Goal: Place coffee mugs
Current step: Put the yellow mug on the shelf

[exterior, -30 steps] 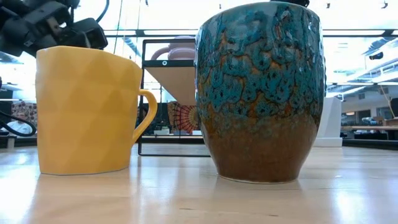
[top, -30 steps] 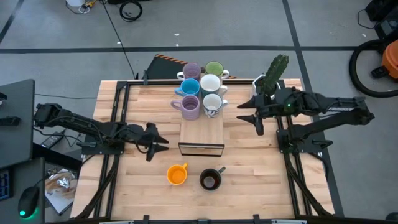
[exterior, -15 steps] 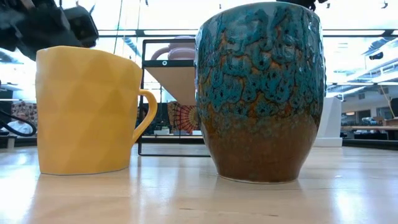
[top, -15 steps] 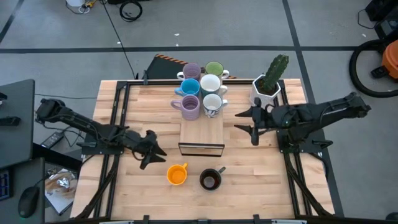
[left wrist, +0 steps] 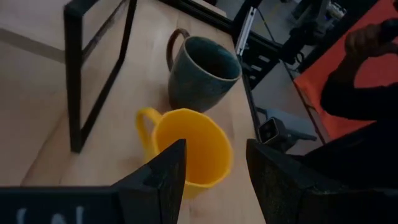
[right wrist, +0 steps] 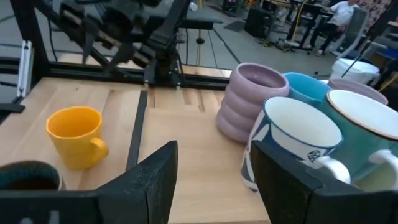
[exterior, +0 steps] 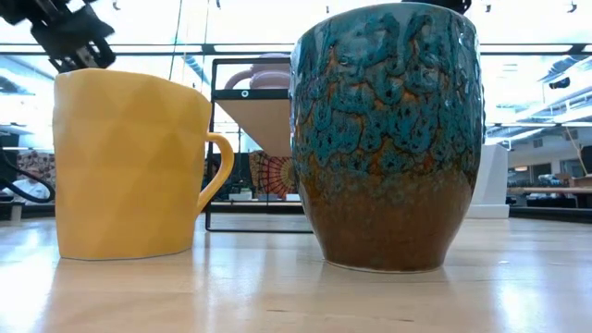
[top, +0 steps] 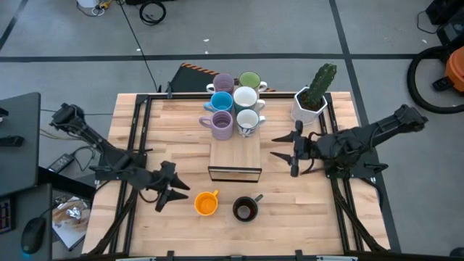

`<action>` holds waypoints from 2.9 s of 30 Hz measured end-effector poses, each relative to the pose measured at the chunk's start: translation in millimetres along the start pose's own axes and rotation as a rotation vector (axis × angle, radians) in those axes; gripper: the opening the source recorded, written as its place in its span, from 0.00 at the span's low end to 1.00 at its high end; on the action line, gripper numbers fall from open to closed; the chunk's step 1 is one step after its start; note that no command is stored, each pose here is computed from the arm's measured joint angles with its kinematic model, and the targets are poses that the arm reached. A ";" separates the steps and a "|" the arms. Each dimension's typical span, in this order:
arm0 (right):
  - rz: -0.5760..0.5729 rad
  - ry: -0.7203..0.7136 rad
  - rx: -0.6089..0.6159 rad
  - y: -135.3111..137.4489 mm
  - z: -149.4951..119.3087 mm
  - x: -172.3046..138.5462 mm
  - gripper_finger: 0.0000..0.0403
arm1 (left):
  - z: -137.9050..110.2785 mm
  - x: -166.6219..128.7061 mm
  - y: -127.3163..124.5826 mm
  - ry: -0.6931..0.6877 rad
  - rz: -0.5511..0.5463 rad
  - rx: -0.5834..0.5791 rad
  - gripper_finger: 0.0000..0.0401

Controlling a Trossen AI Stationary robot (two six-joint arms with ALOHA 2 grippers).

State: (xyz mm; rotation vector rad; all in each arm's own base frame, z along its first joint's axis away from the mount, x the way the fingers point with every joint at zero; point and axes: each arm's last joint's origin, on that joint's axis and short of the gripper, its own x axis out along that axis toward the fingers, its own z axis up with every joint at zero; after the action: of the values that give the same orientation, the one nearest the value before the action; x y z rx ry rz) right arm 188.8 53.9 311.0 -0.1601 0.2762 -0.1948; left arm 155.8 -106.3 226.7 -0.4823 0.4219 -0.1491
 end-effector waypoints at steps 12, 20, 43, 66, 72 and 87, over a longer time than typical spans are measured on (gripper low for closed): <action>-0.035 0.040 -0.053 20.6 -7.1 13.5 0.52 | 20.1 7.6 -41.6 0.086 0.115 -0.005 0.43; -0.063 0.070 -0.101 22.4 -10.9 14.4 0.52 | 35.3 36.8 -66.8 0.241 0.310 -0.011 0.43; -0.028 -0.015 -0.224 17.7 -63.2 -8.0 0.50 | 40.7 109.4 -111.3 0.289 0.367 -0.160 0.43; 0.081 -0.103 -0.254 25.4 -79.6 -18.0 0.49 | 60.3 141.7 -84.7 0.181 0.402 -0.256 0.43; 0.086 -0.104 -0.241 25.5 -79.5 -18.0 0.49 | 48.6 138.3 -67.3 0.366 0.520 -0.245 0.43; 0.094 -0.104 -0.226 25.7 -79.5 -18.0 0.49 | 62.1 144.4 -47.6 0.408 0.515 -0.241 0.43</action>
State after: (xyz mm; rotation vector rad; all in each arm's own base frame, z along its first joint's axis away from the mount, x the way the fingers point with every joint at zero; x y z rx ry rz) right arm 153.5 72.4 235.3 -0.3795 0.2007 -0.0614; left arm 310.9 -156.2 247.6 -0.5657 0.9565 0.3110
